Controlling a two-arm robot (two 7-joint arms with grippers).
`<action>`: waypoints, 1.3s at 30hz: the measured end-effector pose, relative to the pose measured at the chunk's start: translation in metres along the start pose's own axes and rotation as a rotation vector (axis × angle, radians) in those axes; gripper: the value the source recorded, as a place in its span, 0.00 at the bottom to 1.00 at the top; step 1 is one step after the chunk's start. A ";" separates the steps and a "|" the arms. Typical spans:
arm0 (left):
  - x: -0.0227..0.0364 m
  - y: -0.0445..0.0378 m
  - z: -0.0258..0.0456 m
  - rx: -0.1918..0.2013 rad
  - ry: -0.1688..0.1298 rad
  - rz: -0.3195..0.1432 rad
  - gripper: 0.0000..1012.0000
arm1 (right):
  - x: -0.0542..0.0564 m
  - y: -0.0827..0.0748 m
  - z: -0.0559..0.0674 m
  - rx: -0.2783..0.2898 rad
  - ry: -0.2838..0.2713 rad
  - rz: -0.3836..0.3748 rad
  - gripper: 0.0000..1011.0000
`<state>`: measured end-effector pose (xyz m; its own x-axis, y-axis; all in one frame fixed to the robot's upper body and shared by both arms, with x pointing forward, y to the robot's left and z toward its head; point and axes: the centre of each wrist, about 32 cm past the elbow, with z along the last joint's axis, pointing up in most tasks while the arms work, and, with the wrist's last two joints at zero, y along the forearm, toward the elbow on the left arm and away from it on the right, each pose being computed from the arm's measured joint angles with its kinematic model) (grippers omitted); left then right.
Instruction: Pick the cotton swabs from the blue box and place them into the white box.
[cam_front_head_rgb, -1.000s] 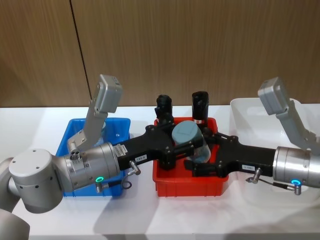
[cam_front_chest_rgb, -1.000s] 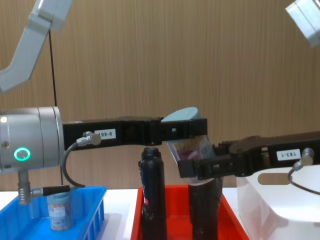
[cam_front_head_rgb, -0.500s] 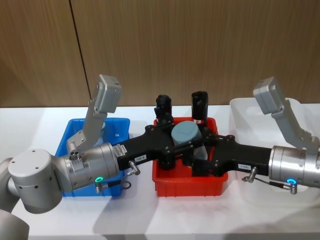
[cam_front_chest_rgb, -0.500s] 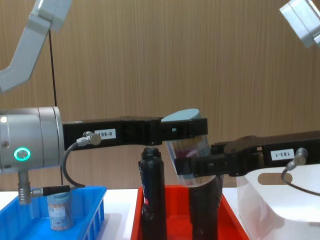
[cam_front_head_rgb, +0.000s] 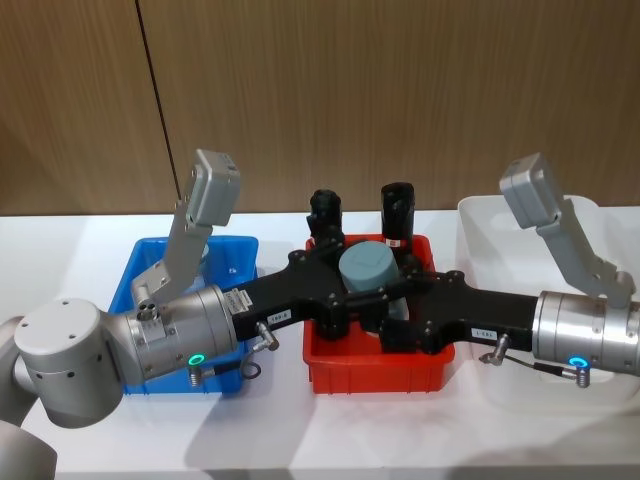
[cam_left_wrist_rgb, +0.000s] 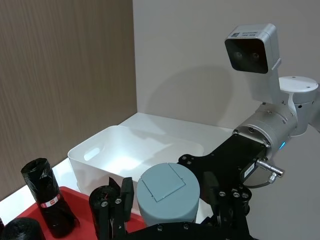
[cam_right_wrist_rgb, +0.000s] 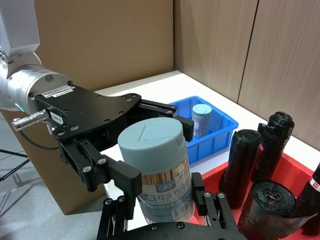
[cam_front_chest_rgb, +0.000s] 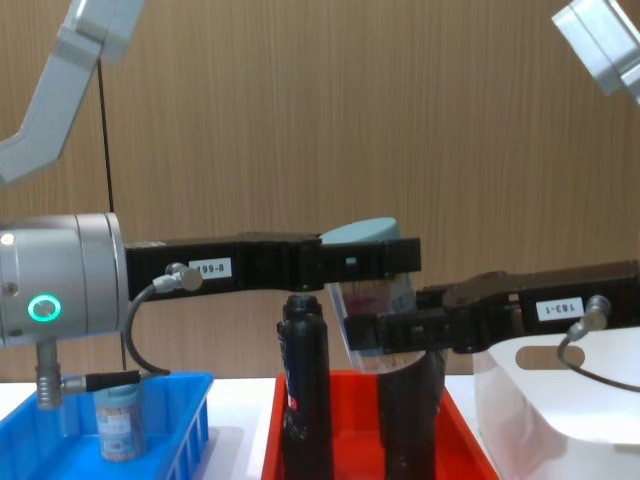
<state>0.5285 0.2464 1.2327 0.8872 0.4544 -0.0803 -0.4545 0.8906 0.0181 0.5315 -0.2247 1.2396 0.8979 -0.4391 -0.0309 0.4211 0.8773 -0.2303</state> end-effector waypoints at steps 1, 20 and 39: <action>0.0000 0.0000 0.0000 0.000 0.000 0.000 0.87 | 0.000 0.000 0.000 0.000 0.000 0.000 0.66; 0.0000 0.0000 0.0000 0.000 0.000 0.000 0.99 | 0.007 -0.015 -0.005 -0.001 0.009 -0.058 0.66; 0.0000 0.0000 0.0000 0.000 0.000 0.000 0.99 | 0.033 -0.046 -0.018 -0.024 0.025 -0.264 0.66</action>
<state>0.5285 0.2464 1.2327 0.8872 0.4544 -0.0805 -0.4545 0.8906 0.0183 0.5389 -0.2833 1.2318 0.7539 -0.6569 0.0091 0.6368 0.7272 -0.2564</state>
